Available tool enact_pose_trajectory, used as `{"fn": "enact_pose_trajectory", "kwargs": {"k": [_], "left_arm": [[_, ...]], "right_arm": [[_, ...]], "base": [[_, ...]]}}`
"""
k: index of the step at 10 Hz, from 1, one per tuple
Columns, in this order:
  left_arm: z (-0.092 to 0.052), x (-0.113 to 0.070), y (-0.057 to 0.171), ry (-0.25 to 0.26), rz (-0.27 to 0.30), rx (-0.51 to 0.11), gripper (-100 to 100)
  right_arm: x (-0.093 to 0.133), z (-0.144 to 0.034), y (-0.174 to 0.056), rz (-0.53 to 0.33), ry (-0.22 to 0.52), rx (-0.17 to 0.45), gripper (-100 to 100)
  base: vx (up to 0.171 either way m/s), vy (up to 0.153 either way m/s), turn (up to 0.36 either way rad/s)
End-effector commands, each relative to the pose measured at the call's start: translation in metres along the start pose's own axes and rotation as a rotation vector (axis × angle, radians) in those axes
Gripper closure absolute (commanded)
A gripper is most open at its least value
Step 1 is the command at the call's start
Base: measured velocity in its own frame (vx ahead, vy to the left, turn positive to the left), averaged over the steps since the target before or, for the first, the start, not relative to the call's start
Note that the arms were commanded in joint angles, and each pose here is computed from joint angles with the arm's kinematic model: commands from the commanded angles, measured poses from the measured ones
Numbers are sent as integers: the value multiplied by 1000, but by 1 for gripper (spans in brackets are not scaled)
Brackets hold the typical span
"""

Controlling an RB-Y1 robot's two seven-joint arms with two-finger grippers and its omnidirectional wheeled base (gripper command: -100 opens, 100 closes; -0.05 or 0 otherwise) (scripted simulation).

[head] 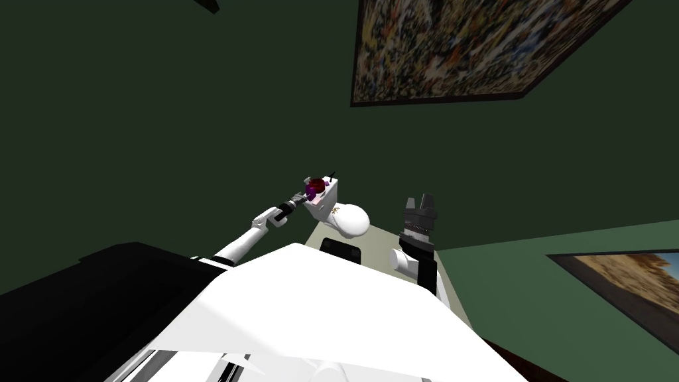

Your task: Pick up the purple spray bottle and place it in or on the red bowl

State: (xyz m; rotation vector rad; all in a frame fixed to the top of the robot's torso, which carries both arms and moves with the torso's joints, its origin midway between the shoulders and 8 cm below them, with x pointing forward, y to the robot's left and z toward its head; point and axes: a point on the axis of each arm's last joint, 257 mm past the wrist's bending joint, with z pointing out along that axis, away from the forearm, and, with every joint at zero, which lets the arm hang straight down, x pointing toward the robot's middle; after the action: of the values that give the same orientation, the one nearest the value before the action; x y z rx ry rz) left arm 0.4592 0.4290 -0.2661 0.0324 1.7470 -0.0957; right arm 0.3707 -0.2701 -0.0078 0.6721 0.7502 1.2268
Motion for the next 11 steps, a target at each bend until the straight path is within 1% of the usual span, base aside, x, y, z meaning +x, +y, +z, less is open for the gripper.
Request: {"fn": "enact_pose_trajectory", "kwargs": {"k": [1,2,3,5,6,7,8,9,10,11], "left_arm": [[12,-4,6,-8,-1,-12,-100],[20,-15,4,-28,2,-6,-100],[30,10,-8,8,-20,-16,-100],[48,-5,-2,-14,-16,-26,-100],[54,-15,-5,-31,-14,-19,-100],[66,9,-20,6,-30,-23,-100],[75,4,-14,3,-28,-34,-100],[84,-9,-17,-17,-26,-29,-100],[89,-17,-19,-31,-24,-23,-100],[89,-17,-19,-31,-24,-23,-100]], "right_arm": [[0,0,0,0,0,0,0],[0,0,0,0,0,0,0],[0,0,0,0,0,0,0],[0,0,0,0,0,0,0],[0,0,0,0,0,0,0],[0,0,0,0,0,0,0],[0,0,0,0,0,0,0],[0,0,0,0,0,0,0],[0,0,0,0,0,0,0],[0,0,0,0,0,0,0]], "base": [[-66,46,7],[-35,27,9],[-51,42,-31],[-53,23,-54],[-21,15,-17],[-37,-2,-75],[-23,6,-17],[-31,11,-3],[-31,22,19],[-2,25,47]]}}
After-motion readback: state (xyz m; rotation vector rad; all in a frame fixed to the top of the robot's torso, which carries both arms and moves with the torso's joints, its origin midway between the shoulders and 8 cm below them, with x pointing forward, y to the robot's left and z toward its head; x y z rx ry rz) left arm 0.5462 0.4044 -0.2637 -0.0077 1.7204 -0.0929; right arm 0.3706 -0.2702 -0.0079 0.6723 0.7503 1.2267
